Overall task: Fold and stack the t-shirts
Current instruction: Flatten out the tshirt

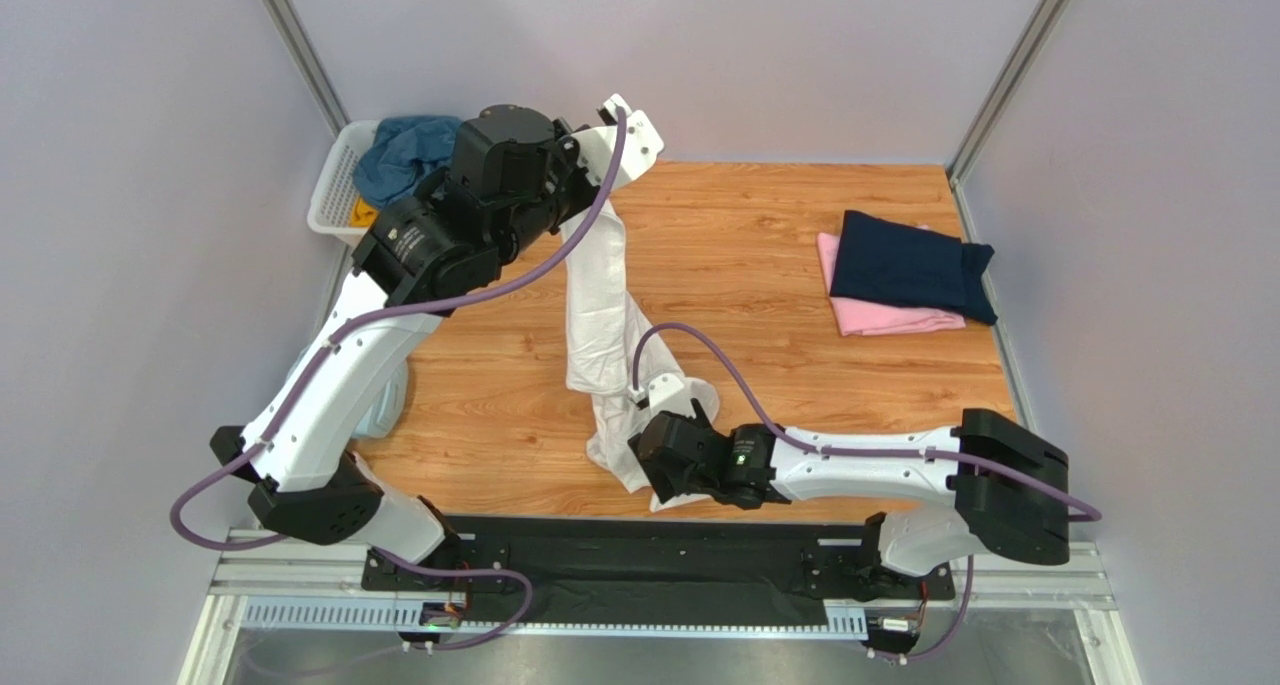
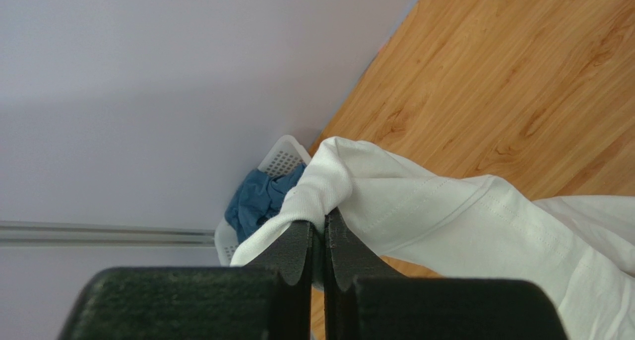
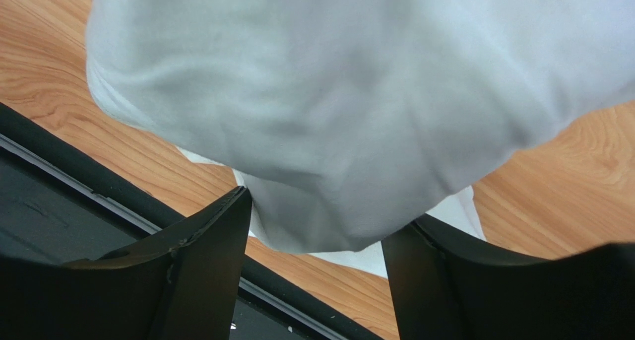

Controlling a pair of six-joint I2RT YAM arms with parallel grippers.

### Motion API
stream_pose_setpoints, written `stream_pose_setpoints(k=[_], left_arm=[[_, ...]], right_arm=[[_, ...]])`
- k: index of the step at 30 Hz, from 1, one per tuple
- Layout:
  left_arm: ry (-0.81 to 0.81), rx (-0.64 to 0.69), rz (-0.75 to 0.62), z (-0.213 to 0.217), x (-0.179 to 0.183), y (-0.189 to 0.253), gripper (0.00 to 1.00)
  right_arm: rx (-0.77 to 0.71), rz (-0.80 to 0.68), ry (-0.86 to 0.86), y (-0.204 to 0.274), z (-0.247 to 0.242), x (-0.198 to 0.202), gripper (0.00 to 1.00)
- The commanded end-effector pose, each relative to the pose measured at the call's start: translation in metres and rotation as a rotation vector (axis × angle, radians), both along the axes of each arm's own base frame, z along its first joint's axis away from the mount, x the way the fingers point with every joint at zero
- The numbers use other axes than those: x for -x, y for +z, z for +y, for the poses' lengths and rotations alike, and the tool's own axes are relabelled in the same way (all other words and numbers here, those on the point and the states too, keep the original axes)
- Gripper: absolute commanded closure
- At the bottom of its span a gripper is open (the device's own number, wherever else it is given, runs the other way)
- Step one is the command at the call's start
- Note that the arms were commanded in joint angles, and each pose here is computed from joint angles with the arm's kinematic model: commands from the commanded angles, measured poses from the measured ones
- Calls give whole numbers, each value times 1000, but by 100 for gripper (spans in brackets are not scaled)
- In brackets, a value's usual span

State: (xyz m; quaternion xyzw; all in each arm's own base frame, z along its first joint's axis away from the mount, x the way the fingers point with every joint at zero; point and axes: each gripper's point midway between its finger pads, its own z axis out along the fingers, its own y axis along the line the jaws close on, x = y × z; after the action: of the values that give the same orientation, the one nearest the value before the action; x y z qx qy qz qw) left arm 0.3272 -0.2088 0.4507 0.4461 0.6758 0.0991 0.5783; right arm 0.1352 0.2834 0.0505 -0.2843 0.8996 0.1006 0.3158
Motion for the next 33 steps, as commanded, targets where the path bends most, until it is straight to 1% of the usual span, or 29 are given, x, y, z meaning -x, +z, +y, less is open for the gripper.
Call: stream_pose_setpoints(k=[1,2,4,5,7,8,11,13,14,15,17,18,21,22,23,24,25,28,30,33], left_arm=[[-4,85,-54,7,9,24,100],[-5,88,-54,8,10,25,100],[-5,84,-49,8,10,22,100],[-4,85,-51,9,11,22,100],[-4,82,-55,9,10,22,100],[-2,82,-57,9,10,22,100],[-3,80,-59,9,10,20,100],[-3,72,-55,9,9,16,100],[-3,73,-58,9,10,16,100],[-2,71,-59,9,9,15,100],[3,73,-68,10,9,17,100],[3,79,-74,11,9,20,100],[4,85,-80,13,11,25,100],[4,86,-81,13,11,26,100],[6,89,-83,14,12,27,100],[5,92,-84,14,12,27,100],[6,95,-83,14,13,27,100],[6,103,-85,16,15,29,100],[9,112,-94,18,17,34,100],[8,113,-99,20,18,36,100]], right_arm=[[-100,-19,-11,17,17,-9,38],[-105,-20,-9,18,19,-10,43],[-109,-19,-8,19,22,-11,50],[-110,-17,-9,19,23,-11,58],[-109,-13,-13,17,23,-10,70],[-112,-11,-15,18,23,-10,84],[-116,-11,-14,20,23,-10,97],[-105,-20,-19,27,20,-11,100],[-120,-38,-26,38,19,-14,100],[-97,-44,-29,42,12,-14,100],[-147,-86,-35,74,10,-17,98],[-129,-96,-36,81,1,-17,97],[-193,-158,-46,127,-12,-20,88],[-209,-171,-47,135,-15,-21,84],[-225,-178,-46,140,-18,-21,74],[-237,-180,-48,143,-21,-20,70],[-250,-179,-57,145,-25,-21,62],[-231,-127,-73,125,-26,-17,53],[-216,-87,-73,111,-24,-12,49],[-200,-51,-75,94,-19,-9,48]])
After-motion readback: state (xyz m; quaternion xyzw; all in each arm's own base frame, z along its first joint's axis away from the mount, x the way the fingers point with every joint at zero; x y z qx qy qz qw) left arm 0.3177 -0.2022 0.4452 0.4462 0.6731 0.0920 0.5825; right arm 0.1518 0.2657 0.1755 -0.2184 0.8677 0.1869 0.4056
